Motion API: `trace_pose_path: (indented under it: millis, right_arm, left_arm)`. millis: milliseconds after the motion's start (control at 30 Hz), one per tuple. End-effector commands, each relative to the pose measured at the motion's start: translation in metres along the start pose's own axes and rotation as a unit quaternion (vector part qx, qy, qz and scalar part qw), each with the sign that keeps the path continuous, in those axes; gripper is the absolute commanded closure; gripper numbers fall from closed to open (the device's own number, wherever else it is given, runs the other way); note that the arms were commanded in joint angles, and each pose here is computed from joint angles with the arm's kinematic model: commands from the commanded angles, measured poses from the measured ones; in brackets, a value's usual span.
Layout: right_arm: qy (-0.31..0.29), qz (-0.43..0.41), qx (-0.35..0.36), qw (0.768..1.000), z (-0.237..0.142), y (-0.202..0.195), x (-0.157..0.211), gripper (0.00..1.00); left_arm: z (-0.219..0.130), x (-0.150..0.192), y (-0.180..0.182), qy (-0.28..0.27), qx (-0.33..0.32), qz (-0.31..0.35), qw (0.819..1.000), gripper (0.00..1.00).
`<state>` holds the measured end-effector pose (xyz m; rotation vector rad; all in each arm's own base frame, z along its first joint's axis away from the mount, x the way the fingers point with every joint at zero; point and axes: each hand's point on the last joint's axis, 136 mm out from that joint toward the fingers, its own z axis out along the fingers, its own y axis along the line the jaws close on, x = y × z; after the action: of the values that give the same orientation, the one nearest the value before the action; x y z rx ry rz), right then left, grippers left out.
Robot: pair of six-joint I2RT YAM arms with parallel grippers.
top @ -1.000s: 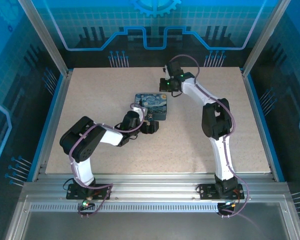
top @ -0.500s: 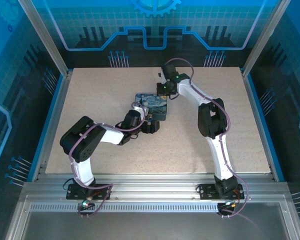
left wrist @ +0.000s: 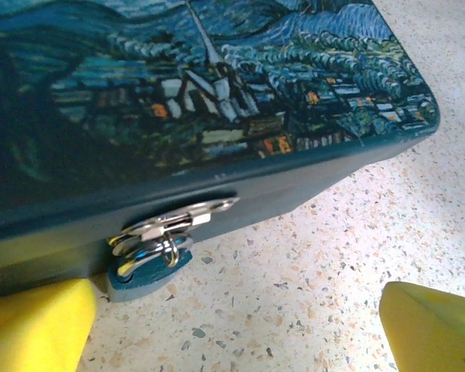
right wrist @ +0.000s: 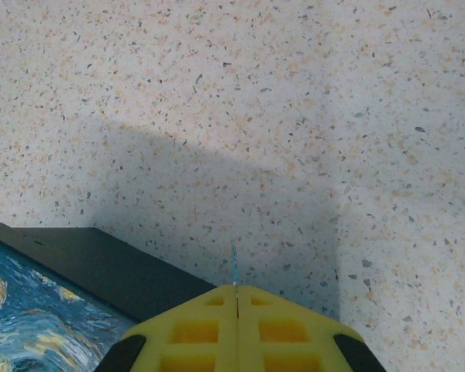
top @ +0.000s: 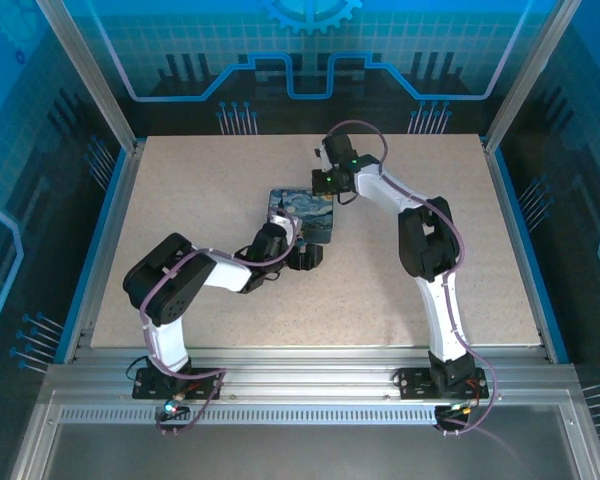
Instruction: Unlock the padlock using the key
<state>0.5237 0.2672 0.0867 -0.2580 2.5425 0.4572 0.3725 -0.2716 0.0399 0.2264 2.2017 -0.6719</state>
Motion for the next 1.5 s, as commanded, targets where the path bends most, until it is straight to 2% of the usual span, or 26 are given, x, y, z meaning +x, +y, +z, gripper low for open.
trace_pose_path:
  millis: [0,133,300,533,867,1167,1300,1400,1467]
  right_arm:
    - [0.083,-0.008,-0.028,0.996,0.005,0.026,0.055,1.0]
    - [0.085,-0.012,-0.031,0.996,0.005,0.03,0.062,1.0]
    - [0.088,-0.013,-0.031,0.996,0.005,0.03,0.069,1.0]
    - [0.087,-0.012,-0.032,0.996,0.003,0.029,0.073,1.0]
    - [0.083,-0.013,-0.032,0.996,-0.004,0.031,0.073,1.0]
    - [0.082,-0.013,-0.035,0.996,-0.006,0.032,0.073,1.0]
    - [0.081,-0.014,-0.035,0.996,-0.008,0.032,0.075,1.0]
    - [0.082,-0.013,-0.035,0.996,-0.008,0.031,0.076,1.0]
    - [0.082,-0.012,-0.035,0.996,-0.008,0.031,0.076,1.0]
  left_arm:
    - [0.006,-0.006,-0.023,-0.037,0.012,0.047,0.998,0.04]
    - [0.008,-0.011,-0.029,-0.064,0.009,0.05,0.997,0.03]
    - [0.001,-0.016,-0.046,-0.084,0.062,0.056,0.993,0.06]
    - [-0.01,-0.021,-0.058,-0.083,0.137,0.036,0.986,0.24]
    - [-0.008,-0.021,-0.049,-0.074,0.157,-0.013,0.985,0.3]
    - [-0.006,-0.014,-0.039,-0.055,0.149,-0.039,0.987,0.41]
    - [-0.01,-0.014,-0.031,-0.071,0.144,-0.059,0.985,0.42]
    - [-0.01,-0.012,-0.03,-0.073,0.146,-0.065,0.985,0.33]
    - [-0.012,-0.012,-0.029,-0.079,0.147,-0.069,0.984,0.32]
